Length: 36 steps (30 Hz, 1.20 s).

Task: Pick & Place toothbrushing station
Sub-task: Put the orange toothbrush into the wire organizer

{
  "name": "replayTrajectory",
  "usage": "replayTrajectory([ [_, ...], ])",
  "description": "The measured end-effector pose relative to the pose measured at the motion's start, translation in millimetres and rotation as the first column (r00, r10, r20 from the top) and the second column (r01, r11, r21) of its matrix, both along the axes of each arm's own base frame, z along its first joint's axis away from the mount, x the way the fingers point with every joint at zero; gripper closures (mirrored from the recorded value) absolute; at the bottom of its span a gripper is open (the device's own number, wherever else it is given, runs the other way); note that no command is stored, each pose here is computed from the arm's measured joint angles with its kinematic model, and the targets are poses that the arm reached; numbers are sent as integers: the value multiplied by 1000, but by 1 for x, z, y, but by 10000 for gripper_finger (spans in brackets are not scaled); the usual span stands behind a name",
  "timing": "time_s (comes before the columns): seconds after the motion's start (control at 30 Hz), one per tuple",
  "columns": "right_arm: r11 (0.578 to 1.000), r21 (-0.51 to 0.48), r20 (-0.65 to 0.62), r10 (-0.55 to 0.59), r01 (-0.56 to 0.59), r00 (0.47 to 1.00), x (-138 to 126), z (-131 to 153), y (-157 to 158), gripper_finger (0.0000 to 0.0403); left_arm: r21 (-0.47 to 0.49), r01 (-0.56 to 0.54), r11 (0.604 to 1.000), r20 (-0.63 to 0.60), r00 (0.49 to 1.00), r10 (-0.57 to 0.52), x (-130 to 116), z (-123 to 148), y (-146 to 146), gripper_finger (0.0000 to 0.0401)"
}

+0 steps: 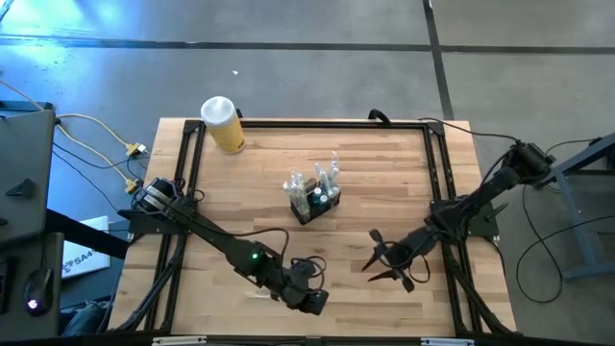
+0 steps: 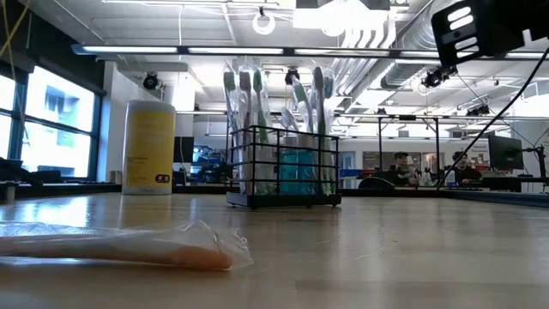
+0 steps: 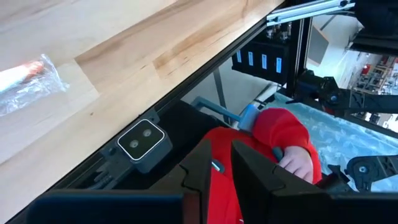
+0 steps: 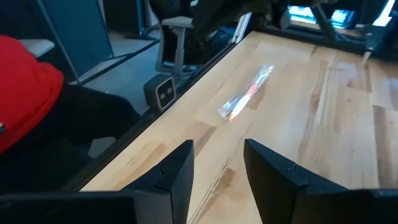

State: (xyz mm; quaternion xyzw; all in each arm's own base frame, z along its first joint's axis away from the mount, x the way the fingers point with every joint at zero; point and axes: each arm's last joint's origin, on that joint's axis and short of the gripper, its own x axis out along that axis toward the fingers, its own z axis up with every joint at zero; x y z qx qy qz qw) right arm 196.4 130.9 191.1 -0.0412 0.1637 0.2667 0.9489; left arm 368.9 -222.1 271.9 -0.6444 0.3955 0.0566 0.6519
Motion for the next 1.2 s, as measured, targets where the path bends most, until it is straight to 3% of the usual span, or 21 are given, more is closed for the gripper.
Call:
replayTrajectory([
  [0.2,999,-20,-25,25,-26,999,-4,-3,4,270,15,-31,999,9,999,31,2,0,3,343],
  [0.53,998,-23,-30,54,-54,998,-8,-3,10,270,88,-177,980,62,983,172,8,0,14,343],
  [0.7,998,-22,-30,50,-51,998,-8,-3,10,270,69,-184,980,51,982,181,8,0,14,343],
  [0.9,999,-9,-40,48,-48,998,-9,-4,10,270,-55,-214,975,-37,976,213,6,0,12,343],
  [1.0,999,5,-49,42,-42,998,-9,-4,10,270,-153,-252,956,-140,963,232,5,-2,11,343],
  [1.2,996,37,-70,78,-75,995,-9,-4,11,270,-218,-431,875,-375,865,333,-2,-10,12,343],
])
